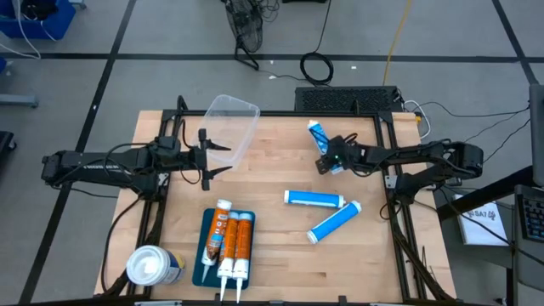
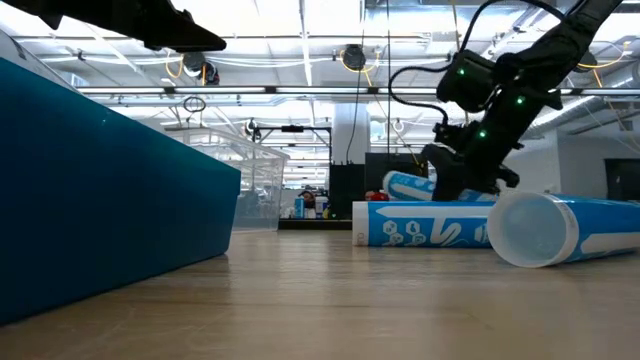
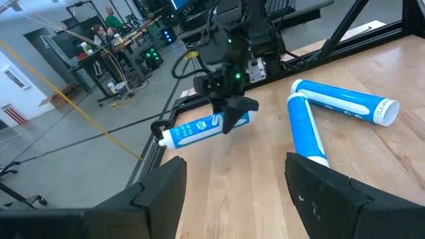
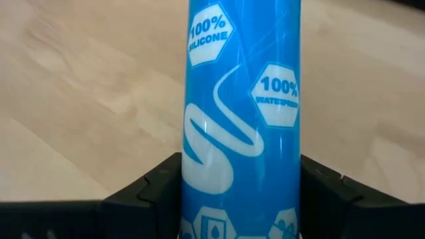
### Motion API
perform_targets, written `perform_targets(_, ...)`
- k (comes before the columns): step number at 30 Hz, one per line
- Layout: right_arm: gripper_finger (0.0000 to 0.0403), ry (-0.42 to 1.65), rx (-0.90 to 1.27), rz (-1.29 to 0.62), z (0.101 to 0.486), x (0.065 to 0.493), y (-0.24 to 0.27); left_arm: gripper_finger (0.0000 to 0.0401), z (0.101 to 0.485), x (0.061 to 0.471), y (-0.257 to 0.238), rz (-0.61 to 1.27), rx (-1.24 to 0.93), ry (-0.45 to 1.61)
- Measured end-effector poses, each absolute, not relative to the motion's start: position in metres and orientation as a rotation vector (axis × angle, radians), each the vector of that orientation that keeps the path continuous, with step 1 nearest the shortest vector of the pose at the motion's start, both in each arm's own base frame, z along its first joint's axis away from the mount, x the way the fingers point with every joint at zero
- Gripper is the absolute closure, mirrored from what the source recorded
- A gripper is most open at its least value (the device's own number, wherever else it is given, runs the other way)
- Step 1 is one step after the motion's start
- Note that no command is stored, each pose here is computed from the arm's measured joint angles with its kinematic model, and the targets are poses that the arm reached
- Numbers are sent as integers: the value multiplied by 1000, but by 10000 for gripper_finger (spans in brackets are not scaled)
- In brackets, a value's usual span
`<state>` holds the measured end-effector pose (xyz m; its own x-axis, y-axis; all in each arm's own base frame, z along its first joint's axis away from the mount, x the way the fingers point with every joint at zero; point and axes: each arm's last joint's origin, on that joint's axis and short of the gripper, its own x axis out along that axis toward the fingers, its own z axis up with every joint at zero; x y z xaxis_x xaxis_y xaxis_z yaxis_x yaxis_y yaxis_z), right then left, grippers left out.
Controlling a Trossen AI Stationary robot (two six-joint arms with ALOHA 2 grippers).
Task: Pick & place silicon tubes, Sealant and Lysol wipes
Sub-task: Put the top blue sealant into the white bin
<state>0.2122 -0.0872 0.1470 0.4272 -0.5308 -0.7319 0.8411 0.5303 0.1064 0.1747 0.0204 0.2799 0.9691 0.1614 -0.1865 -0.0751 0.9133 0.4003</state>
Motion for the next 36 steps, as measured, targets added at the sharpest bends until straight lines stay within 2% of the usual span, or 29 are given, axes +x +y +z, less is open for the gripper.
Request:
perform_targets(31,196,294,156,-726,190,241,-97,146,280,175,20,123,402,219)
perform_targets(36,196,268,77,-594,195,245,-95,146,278,177,21,121,399,229)
